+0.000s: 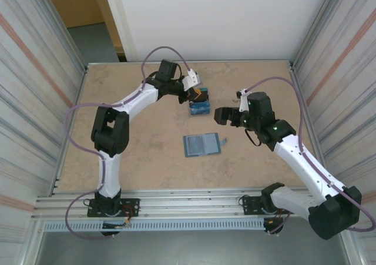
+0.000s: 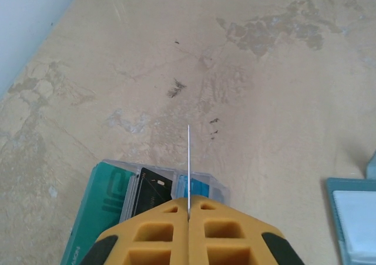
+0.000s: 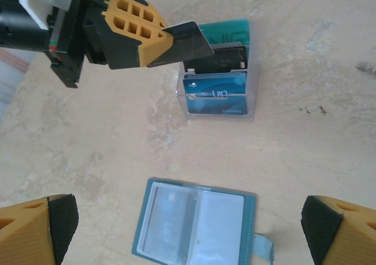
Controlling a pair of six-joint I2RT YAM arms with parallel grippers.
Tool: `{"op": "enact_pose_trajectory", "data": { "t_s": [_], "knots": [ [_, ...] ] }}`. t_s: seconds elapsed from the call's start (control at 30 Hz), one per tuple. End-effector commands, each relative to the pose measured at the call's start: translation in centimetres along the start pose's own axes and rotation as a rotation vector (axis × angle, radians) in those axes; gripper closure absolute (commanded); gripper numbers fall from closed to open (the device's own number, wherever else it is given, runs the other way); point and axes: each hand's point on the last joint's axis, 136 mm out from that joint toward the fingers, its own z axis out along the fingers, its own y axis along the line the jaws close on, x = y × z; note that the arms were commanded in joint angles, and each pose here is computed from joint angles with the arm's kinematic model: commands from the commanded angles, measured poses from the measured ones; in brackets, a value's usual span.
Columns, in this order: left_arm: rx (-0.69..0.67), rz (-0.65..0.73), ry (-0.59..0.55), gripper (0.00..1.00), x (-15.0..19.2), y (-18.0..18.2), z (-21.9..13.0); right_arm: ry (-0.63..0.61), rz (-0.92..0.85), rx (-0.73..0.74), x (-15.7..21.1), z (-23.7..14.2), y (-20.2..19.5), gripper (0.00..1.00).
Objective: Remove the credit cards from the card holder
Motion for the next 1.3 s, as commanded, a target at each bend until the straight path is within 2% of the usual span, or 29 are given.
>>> {"op": "enact_pose_trajectory", "data": {
  "t_s": [0.0,0.27,0.83,1.27],
  "knots": [
    [0.008,0.052,0.005,1.0,0.4,0.8,1.2,-0.04,0.043,0.043,-0.7,-1.2,-0.7,0.01],
    [0.019,0.048,0.021,1.0,1.7,1.6,2.8,-0.062,0.054,0.047,-1.0,-1.9,-0.7,0.01],
    [-0.001,0.013,0.056,1.0,3.5,2.9,4.0,-0.06,0.072,0.044,-0.8,-1.7,-0.7,0.01],
    [0.021,-0.006,0.075,1.0,4.8,2.7,5.0,-0.088,0.072,0.03,-1.2,-2.9,-0.4,0.01]
  ]
}}
